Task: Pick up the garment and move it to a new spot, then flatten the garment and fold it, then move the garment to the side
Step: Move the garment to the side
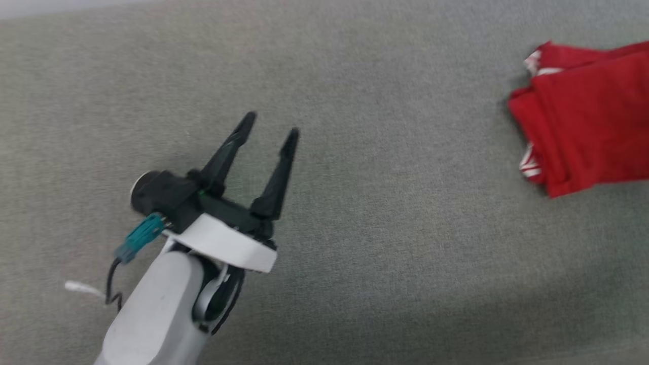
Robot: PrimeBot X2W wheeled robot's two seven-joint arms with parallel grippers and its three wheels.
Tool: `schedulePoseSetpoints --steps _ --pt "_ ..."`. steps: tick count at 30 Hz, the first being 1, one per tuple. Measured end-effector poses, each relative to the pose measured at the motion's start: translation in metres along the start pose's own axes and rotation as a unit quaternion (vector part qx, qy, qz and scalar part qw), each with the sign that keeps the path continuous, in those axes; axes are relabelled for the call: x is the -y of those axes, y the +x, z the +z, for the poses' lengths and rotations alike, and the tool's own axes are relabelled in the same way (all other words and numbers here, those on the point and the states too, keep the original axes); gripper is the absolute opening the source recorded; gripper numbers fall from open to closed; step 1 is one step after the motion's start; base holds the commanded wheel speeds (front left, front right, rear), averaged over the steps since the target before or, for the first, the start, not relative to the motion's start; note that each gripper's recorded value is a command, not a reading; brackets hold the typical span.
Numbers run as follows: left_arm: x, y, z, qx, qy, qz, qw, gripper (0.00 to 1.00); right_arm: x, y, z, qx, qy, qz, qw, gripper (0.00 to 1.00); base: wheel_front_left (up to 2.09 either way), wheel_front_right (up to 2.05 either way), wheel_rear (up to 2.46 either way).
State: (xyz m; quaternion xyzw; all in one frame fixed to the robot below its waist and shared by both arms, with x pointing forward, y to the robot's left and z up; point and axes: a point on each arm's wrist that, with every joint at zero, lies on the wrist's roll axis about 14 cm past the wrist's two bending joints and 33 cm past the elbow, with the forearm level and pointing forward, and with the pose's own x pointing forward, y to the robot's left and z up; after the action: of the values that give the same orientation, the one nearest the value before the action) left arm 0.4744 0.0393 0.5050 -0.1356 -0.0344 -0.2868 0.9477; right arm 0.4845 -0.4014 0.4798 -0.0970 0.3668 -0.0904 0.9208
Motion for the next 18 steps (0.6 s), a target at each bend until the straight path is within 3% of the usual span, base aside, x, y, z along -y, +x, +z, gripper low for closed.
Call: schedulePoseSetpoints --steps 9,18 --pt "0.021 0.029 -0.016 -0.006 -0.013 -0.052 0.999 1.0 0.039 0.023 -0.004 0.003 -0.031 -0.079 0.996 0.0 0.0 0.0 0.0" --pt "0.011 0.03 -0.021 -0.008 -0.02 -0.04 0.999 1.0 0.016 0.062 -0.018 -0.007 -0.033 -0.078 0.996 0.0 0.0 0.0 0.0"
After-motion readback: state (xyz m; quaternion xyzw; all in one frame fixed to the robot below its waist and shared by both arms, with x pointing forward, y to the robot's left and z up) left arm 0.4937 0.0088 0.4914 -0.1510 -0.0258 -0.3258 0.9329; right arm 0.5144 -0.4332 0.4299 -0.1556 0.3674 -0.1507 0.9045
